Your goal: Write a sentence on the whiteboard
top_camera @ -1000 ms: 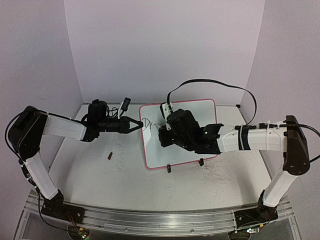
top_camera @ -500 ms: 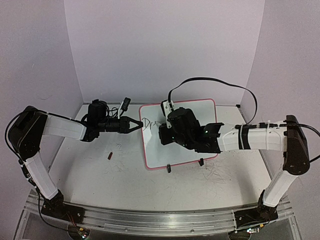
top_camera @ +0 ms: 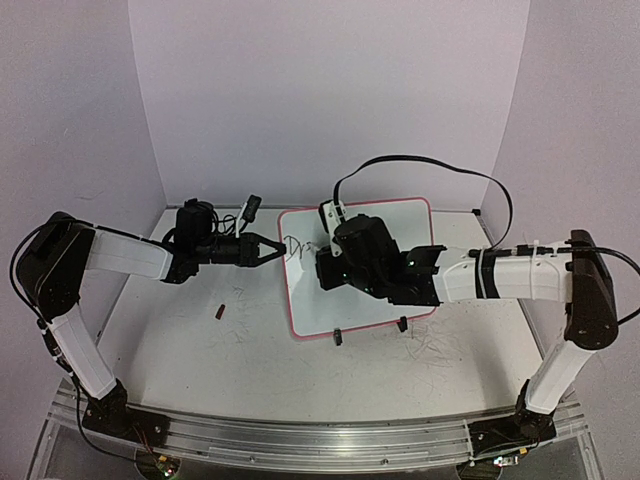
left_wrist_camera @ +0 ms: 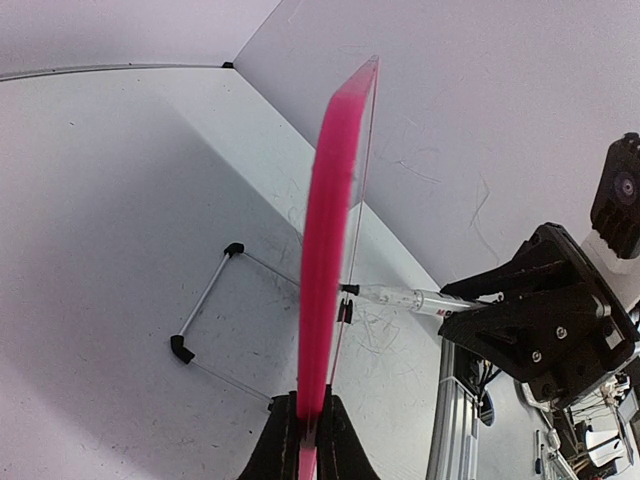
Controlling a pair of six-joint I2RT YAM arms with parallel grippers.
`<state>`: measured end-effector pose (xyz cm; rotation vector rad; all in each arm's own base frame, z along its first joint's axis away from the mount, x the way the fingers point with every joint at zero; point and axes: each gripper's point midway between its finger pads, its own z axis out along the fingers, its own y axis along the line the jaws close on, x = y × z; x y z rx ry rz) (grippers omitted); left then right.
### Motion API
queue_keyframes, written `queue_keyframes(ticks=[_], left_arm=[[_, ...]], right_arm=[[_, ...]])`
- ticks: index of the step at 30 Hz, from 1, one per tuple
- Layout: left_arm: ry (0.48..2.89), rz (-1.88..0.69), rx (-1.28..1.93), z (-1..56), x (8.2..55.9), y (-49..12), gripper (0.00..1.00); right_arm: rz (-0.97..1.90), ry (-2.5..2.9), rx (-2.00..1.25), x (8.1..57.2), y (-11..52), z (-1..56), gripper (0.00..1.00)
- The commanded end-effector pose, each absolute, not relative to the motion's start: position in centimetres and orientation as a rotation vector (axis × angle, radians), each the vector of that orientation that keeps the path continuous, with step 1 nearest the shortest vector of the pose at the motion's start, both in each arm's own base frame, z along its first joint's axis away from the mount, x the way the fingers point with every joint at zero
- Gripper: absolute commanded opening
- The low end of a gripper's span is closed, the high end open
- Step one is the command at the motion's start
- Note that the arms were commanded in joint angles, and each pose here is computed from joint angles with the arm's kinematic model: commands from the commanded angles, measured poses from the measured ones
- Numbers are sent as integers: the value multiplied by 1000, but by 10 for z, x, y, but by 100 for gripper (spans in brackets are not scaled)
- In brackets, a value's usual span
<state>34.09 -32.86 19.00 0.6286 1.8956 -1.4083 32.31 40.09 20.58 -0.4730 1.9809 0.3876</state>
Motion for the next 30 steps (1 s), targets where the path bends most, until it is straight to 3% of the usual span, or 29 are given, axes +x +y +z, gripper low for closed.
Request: queue_keyframes(ticks=[1, 30], left_arm=[[1822, -1409, 653, 221, 339, -329, 0], [1827, -1412, 652, 219, 340, -329, 0]], right_arm=[[408, 1965, -465, 330, 406, 212, 0], [391, 2025, -447, 314, 386, 193, 0]])
